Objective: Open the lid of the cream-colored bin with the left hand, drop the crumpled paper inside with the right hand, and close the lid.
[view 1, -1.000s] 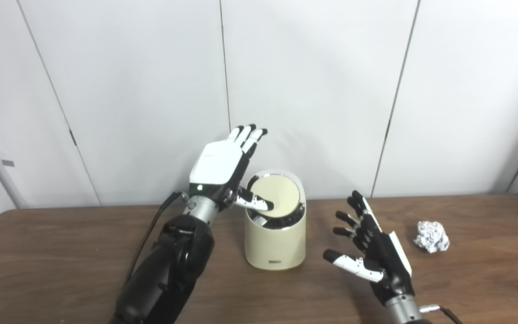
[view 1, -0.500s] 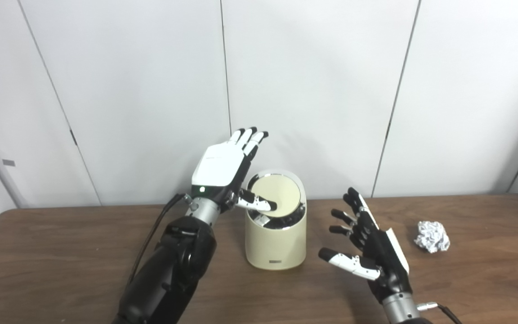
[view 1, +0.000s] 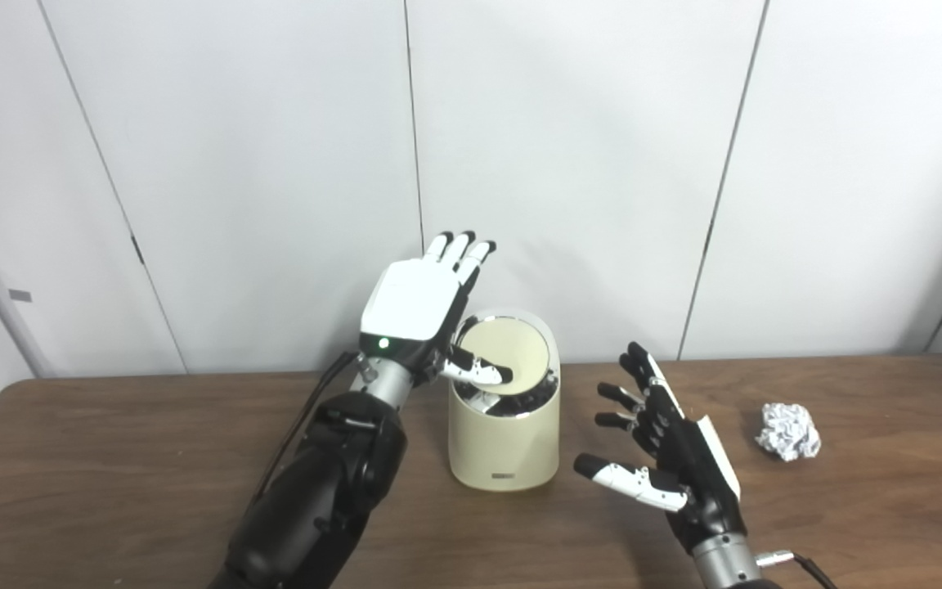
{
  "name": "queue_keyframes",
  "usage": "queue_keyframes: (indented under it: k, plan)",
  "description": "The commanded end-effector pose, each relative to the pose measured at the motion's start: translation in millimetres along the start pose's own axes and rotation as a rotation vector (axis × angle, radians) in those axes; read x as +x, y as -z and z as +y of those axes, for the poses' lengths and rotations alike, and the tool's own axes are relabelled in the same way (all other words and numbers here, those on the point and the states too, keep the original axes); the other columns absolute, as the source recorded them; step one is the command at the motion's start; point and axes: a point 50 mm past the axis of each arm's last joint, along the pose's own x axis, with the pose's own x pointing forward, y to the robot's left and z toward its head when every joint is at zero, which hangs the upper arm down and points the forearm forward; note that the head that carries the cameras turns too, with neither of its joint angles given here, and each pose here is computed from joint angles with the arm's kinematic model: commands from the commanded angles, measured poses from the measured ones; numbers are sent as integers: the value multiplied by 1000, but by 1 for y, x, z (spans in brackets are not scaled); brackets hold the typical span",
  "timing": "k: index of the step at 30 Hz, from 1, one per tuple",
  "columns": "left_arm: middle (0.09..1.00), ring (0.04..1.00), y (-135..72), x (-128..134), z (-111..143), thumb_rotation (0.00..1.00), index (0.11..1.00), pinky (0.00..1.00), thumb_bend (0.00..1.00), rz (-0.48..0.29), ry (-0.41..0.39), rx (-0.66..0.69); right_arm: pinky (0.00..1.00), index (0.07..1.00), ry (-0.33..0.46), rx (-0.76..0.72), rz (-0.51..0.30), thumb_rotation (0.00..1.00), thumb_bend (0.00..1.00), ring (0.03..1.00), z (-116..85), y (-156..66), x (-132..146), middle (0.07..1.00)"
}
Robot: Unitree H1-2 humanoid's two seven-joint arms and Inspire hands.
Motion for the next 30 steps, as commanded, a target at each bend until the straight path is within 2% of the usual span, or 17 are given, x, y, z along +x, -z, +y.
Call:
queue_keyframes:
  k: [1,13,19,30]
  plan:
    - [1000,1000,-5,11,17,173,1000,852,1000,-31,-22,61,725,971,-4,5,-67,285,846,846,2,-16,9,968]
    - [1000,1000,-9,9,10,144,1000,931,1000,-76,43,184,714,971,-1,-9,-65,304,851,842,1,-18,9,963]
    - [1000,1000,-6,7,4,150,1000,932,1000,-83,73,231,720,965,0,-8,-64,290,843,846,2,-20,8,958]
    - [1000,1000,-2,2,-5,151,1000,923,1000,-77,101,213,711,965,0,-14,-68,311,860,840,-1,-18,8,961]
